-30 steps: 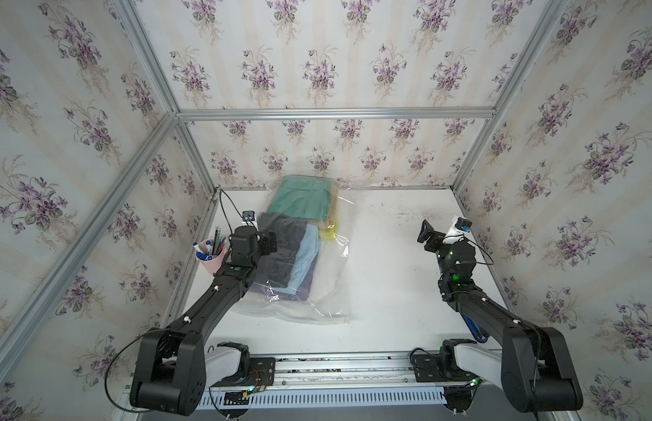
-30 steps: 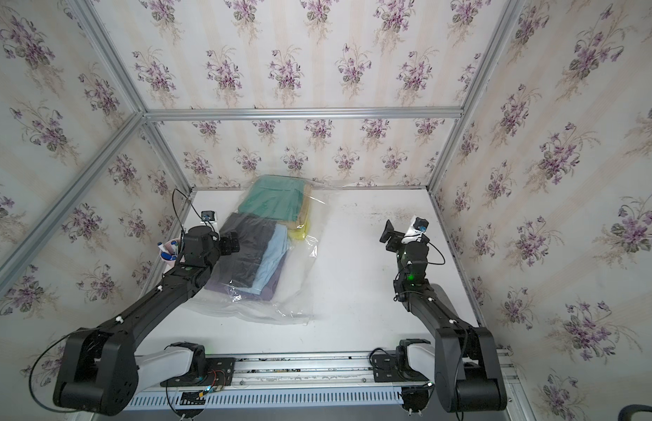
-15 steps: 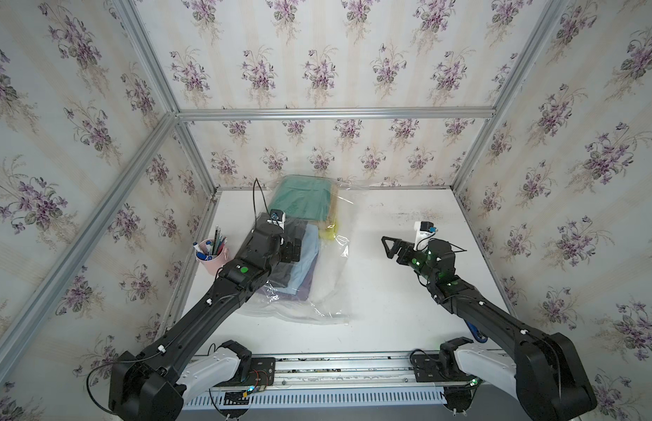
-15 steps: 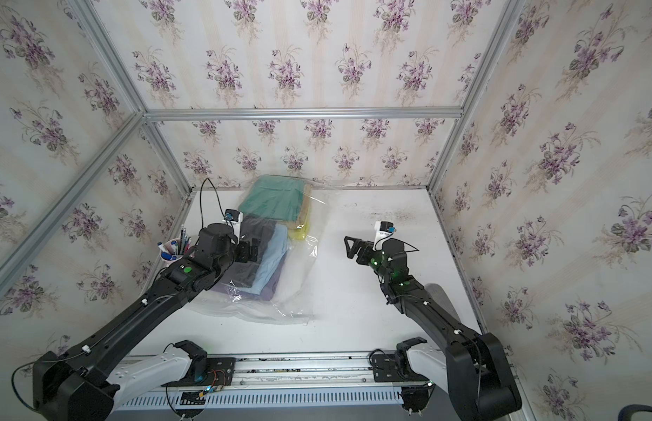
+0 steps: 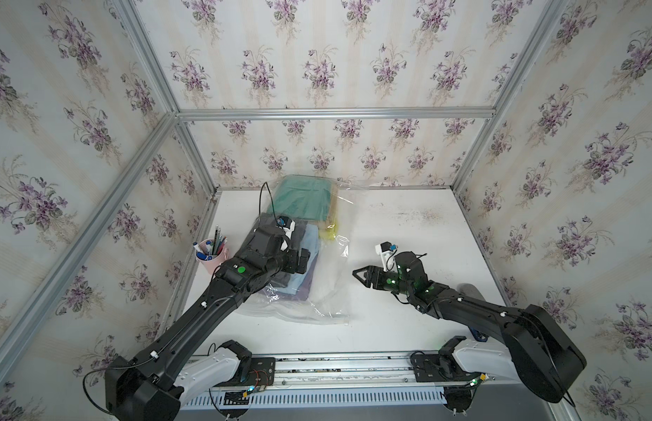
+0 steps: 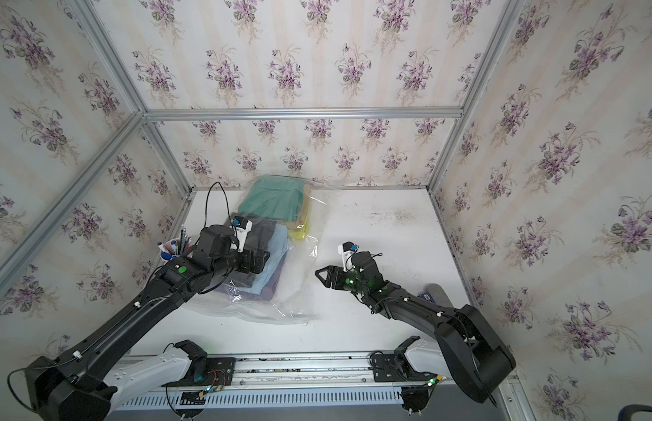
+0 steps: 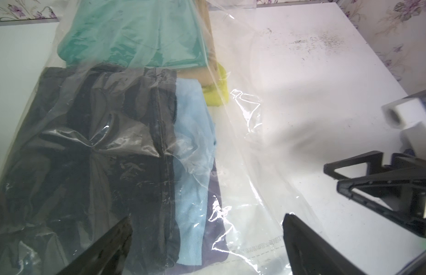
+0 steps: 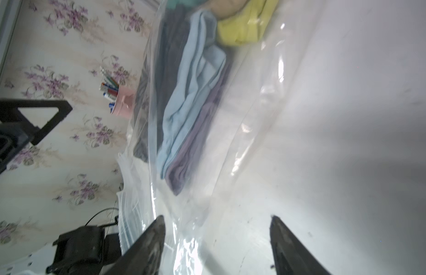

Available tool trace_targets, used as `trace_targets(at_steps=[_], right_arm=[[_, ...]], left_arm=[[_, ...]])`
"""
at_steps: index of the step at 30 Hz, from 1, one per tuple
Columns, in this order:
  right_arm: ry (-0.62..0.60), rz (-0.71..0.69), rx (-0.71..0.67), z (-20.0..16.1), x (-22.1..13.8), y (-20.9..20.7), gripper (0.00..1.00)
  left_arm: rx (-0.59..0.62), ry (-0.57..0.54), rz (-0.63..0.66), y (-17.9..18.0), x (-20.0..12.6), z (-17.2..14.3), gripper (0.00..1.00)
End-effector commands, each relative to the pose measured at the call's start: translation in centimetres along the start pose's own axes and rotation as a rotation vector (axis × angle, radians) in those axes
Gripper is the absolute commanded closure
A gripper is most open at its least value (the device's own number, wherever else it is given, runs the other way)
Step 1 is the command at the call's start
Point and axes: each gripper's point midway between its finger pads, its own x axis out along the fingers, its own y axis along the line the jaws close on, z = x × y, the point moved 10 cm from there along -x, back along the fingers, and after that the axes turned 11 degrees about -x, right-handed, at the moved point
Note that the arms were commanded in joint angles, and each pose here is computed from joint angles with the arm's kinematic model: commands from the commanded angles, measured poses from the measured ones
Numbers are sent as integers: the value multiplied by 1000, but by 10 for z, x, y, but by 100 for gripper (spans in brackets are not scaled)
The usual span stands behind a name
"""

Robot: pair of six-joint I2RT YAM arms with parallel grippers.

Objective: Take the trousers out of the vacuum bag
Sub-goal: Adjust the vacuum bag at the center of the board.

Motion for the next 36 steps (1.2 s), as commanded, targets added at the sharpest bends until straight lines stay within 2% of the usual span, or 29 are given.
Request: trace_targets(at_steps=[1, 9, 13, 16, 23, 27, 36], right_arm=[[27, 30, 45, -5, 8, 5, 33], [90, 83, 111, -20, 29, 6, 38], [99, 118, 119, -20, 37, 7, 45], [112, 150, 128, -20, 42, 8, 55], [107, 145, 135, -21, 45, 6, 88], [107, 102, 120, -19, 45, 5, 99], [89, -135, 97, -19, 21, -9, 100]], left_arm=[[-5, 29, -34, -2, -3, -3, 0], [-4, 8, -8, 1, -4, -3, 0], [-5, -1, 4, 2, -4, -3, 0], [-11, -8, 22, 3, -3, -3, 0], [-19, -16, 24, 4, -5, -3, 0], [-16, -8, 18, 2, -4, -1, 0], [-6, 44, -37, -12, 13, 16, 0]])
